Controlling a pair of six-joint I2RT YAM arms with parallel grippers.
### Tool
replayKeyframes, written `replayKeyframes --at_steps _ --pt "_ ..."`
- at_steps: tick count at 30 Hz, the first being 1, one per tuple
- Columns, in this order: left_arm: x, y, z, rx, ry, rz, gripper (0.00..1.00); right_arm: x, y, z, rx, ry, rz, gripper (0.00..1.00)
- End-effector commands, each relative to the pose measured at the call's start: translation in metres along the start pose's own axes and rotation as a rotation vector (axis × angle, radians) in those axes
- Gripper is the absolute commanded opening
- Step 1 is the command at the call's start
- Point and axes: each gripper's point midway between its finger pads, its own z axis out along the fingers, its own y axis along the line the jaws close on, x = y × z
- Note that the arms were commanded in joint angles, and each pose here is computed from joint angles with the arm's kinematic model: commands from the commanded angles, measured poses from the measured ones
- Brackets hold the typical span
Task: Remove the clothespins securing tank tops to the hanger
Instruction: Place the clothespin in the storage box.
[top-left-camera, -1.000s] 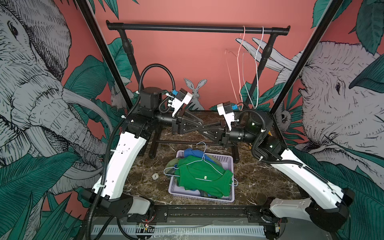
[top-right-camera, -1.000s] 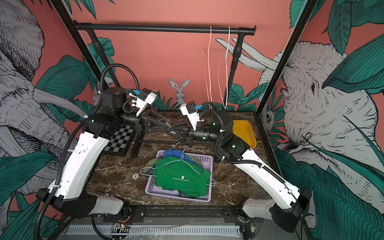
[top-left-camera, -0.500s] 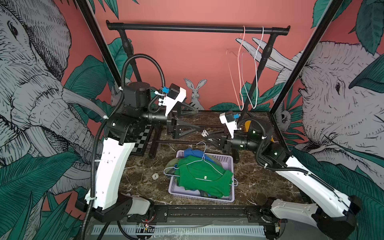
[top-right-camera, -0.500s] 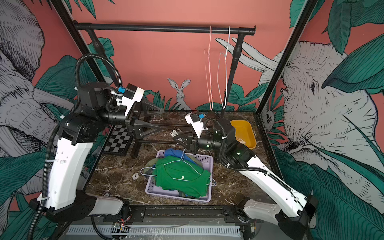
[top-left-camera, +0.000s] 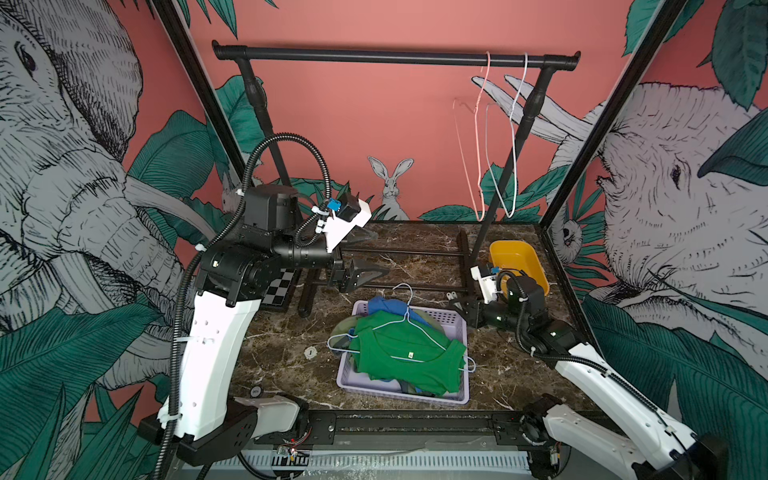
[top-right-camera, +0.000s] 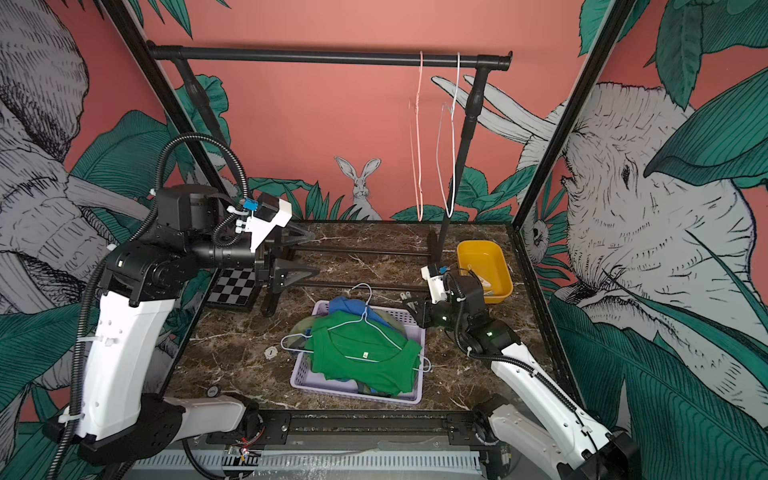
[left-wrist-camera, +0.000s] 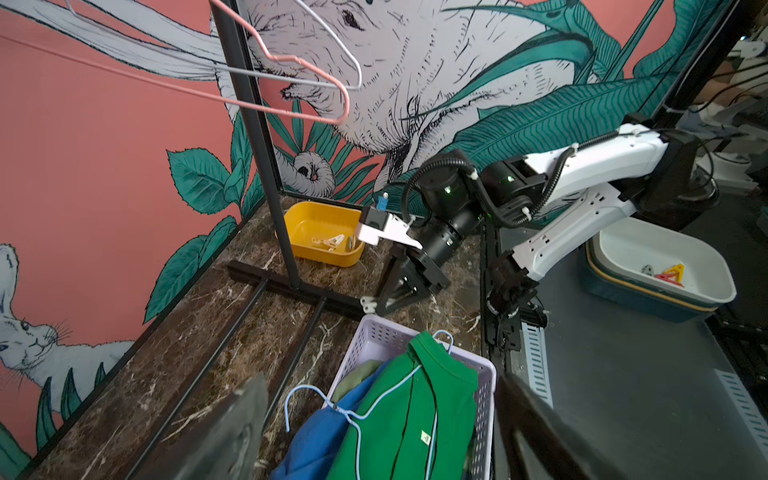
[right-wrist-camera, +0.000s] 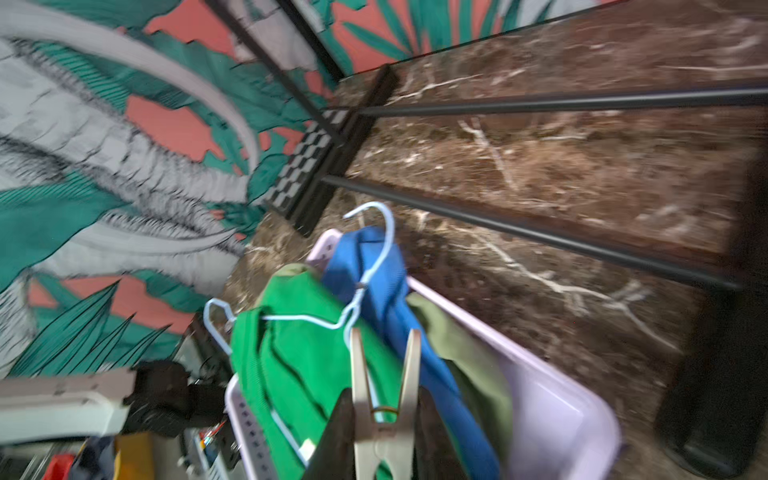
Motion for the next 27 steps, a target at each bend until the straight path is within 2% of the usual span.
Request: replayKeyframes --at_steps 1,8,12,17,21,27 --pt "0.018 -0.013 -0.006 0.007 0.046 0.04 0.87 -0.027 -0.043 -0.007 0.187 -0.091 0.078 0.0" --pt "0.034 -0.018 -0.004 0.021 0.069 0.032 0.85 -0.066 -0.146 -0.021 0.449 -0.203 0.28 0.0" --pt "0.041 -0.02 -0.004 0.025 0.083 0.032 0.84 -0.072 -0.208 -0.029 0.606 -0.202 0.373 0.0" --pt "0.046 -0.024 -0.003 0.037 0.09 0.037 0.84 -0.069 -0.255 -0.012 0.614 -0.12 0.488 0.0" --pt "0.048 -0.024 -0.001 0.042 0.088 0.032 0.85 -0.055 -0.29 0.0 0.693 -0.023 0.529 0.0" --pt "0.054 -0.025 -0.002 0.042 0.099 0.031 0.85 -0.039 -0.314 0.014 0.724 0.066 0.541 0.0"
